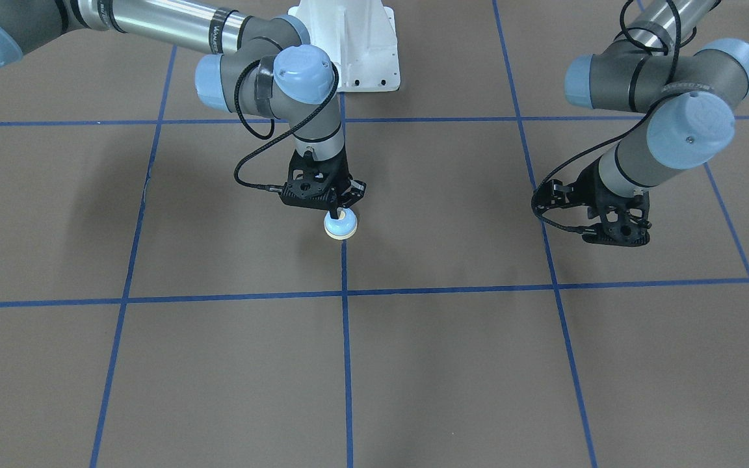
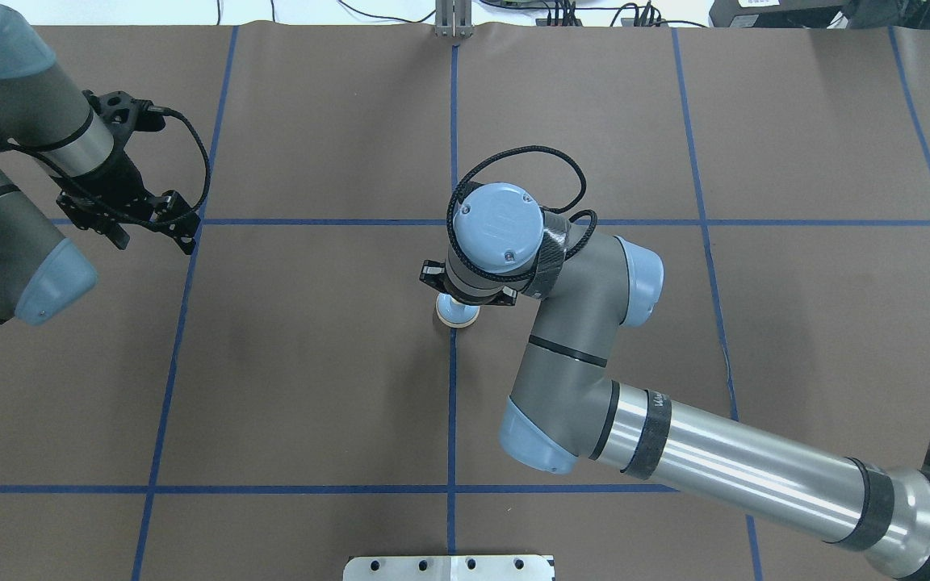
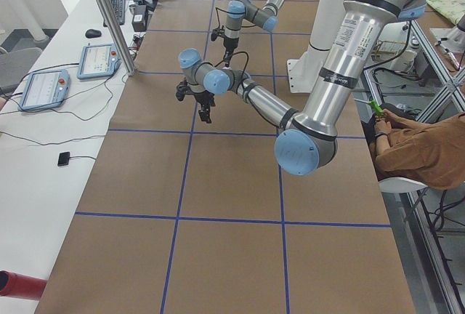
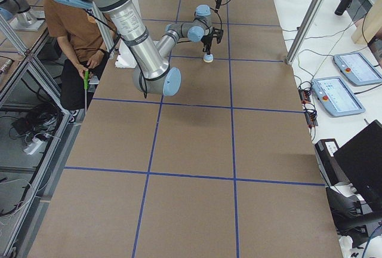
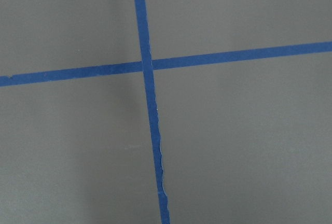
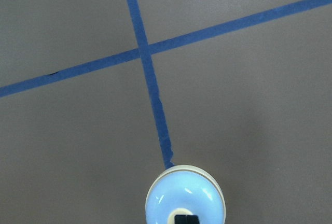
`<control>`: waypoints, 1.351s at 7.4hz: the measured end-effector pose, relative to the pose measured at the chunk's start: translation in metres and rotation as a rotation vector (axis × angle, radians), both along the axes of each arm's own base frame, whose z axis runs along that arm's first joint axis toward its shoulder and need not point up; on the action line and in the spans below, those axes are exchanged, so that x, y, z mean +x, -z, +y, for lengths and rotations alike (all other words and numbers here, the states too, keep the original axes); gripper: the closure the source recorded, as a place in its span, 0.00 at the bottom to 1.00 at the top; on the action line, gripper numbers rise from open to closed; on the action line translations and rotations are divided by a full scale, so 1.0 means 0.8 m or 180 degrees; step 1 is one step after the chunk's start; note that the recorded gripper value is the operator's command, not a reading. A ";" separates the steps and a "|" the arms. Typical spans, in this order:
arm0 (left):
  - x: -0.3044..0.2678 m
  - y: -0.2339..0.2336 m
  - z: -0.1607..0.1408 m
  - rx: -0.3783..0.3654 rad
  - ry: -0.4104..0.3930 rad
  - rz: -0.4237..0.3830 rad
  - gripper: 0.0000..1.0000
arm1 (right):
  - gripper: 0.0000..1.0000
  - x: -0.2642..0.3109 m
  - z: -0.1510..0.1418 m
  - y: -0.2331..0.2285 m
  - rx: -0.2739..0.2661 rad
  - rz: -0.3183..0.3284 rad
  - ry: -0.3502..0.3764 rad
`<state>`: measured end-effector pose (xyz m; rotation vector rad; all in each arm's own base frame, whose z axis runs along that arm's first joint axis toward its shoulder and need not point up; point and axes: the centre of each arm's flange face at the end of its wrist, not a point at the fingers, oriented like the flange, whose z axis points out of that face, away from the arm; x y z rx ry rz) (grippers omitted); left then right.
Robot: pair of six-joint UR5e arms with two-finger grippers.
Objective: Place and press bell with both arms
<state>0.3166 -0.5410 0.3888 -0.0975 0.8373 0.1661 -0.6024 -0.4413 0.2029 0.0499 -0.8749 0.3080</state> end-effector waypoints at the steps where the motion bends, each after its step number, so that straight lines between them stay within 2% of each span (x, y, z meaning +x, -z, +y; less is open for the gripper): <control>1: 0.000 0.000 0.000 0.0000 0.0000 0.0000 0.01 | 1.00 -0.003 -0.001 -0.002 0.0006 -0.0008 0.0003; 4: 0.001 0.001 0.000 0.0003 -0.0001 0.0003 0.01 | 1.00 -0.006 -0.002 -0.001 0.0023 -0.0063 0.0003; 6: 0.001 0.002 0.000 0.0004 -0.0002 0.0007 0.01 | 1.00 0.011 -0.008 0.018 -0.0039 -0.0207 0.0081; 8: 0.000 0.003 0.000 0.0002 -0.0005 0.0017 0.01 | 1.00 0.058 -0.025 0.016 -0.0140 -0.0333 0.0130; 10: -0.006 0.007 0.003 0.0029 -0.0001 0.0046 0.01 | 1.00 0.157 -0.048 -0.036 -0.0162 -0.0372 0.0161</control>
